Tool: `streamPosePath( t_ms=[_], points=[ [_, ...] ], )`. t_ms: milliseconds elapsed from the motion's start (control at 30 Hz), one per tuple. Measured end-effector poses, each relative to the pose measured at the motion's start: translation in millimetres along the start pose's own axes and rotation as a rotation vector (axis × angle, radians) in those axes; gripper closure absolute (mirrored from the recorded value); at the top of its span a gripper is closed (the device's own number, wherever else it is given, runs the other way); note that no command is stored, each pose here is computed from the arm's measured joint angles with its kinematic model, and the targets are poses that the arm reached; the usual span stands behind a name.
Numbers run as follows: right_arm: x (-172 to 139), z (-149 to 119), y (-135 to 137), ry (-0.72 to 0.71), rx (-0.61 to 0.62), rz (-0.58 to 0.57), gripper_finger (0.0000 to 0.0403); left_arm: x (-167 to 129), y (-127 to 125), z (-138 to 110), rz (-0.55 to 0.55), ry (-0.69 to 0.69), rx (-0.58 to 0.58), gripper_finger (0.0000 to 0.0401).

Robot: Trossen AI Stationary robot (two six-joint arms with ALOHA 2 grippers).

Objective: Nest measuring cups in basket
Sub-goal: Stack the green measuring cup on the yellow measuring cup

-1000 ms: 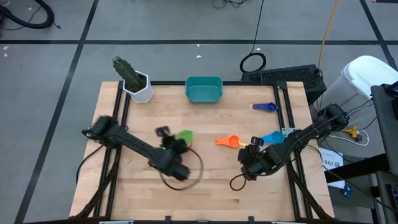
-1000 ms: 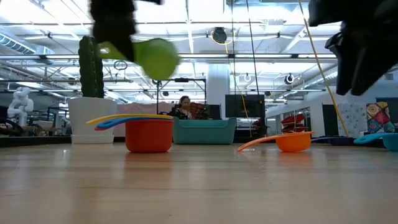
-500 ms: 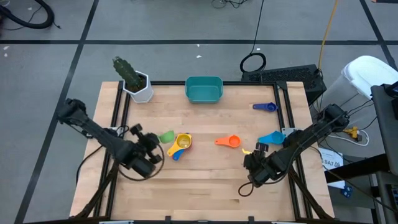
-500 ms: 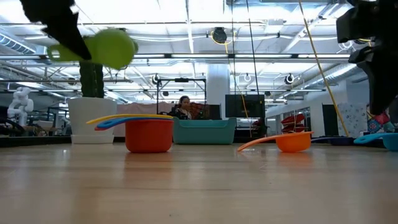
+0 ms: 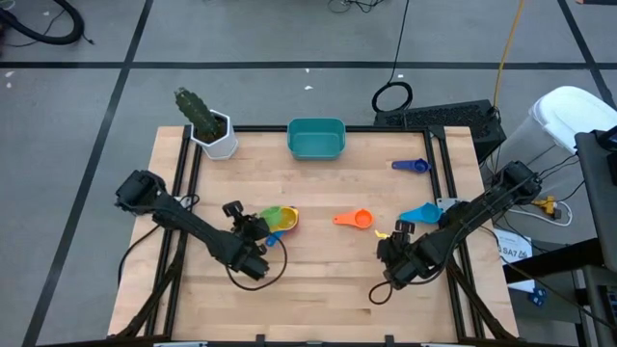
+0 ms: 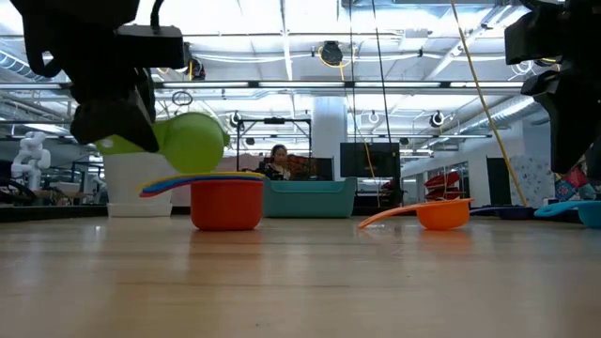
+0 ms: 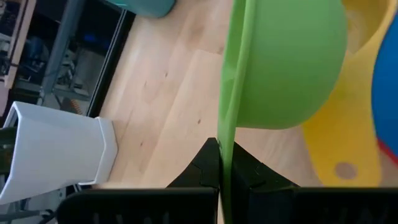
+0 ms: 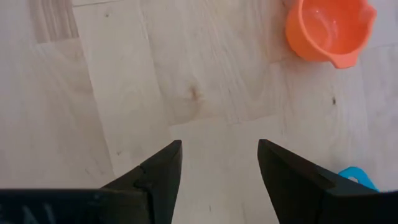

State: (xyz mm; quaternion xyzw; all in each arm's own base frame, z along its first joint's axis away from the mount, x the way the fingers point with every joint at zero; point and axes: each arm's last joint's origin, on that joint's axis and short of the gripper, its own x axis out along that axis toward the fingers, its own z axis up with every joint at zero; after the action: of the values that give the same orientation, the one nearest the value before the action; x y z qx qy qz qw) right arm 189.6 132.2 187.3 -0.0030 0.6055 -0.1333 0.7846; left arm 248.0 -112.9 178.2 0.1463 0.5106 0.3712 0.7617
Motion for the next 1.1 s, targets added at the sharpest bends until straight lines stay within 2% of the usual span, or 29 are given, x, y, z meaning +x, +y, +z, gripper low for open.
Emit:
streamPosePath(
  t_ms=[267,600,1100],
  points=[
    [0,3,1,-0.017,0.009,0.014,0.0202,-1,3,3,-0.003,-0.001,-0.005,0.0398],
    [0,3,1,-0.018,0.01,0.015,0.0202,-6,9,26,-0.027,-0.013,-0.011,0.0398],
    [0,2,1,-0.017,0.005,0.016,0.0202,3,10,33,-0.061,0.014,0.011,0.0387]
  ],
)
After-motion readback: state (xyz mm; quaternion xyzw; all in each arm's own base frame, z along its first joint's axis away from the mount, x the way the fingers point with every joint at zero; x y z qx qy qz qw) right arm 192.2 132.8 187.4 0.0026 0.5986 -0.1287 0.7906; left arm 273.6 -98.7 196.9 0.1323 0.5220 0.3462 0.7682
